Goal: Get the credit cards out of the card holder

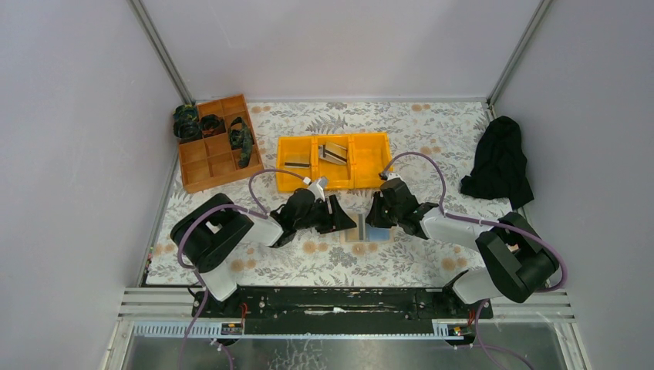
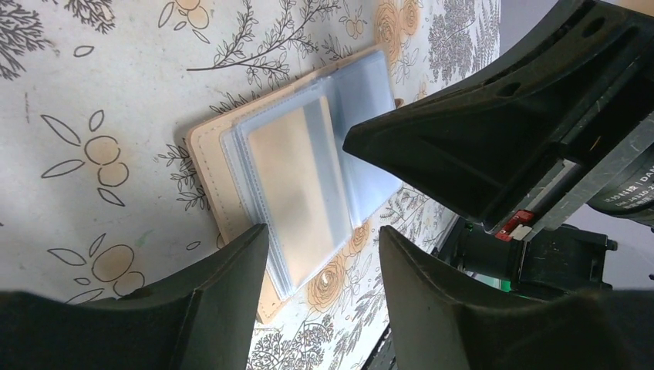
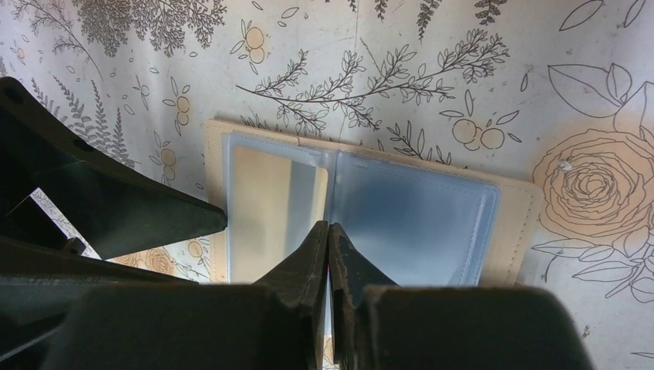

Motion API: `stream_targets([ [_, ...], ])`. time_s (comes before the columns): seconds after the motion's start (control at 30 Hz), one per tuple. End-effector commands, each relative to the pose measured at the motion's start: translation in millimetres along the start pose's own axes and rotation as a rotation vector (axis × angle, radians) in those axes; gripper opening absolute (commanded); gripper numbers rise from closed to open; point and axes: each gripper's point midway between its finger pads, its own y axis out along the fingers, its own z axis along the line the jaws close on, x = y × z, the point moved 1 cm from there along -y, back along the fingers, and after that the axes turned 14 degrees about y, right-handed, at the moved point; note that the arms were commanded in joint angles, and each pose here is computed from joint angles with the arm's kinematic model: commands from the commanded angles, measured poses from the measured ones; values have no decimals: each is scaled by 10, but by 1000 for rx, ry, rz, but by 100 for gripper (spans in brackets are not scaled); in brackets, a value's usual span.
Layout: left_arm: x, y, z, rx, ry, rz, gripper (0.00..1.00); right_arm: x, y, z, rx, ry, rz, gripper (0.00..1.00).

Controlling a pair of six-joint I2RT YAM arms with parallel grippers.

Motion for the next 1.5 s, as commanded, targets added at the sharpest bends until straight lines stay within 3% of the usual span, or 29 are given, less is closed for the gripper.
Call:
stream_targets([
  [0.0,76,43,39,14,32,-28,63,19,-4,71,28,-8,-15,9],
  [0.27,159,18,-4,54,80,-33,65,15,16,84,35,-10,-10,9],
  [0.87,92,137,-166,-43,57,-9,65,-16,14,43,28,-8,-6,9],
  [1.3,264,182,-430,-151,50,-38,65,-37,17,24,27,-1,-4,9],
  [1.47,276,141,-334,-71,77,-41,66,-45,24,6,21,-4,-3,9],
])
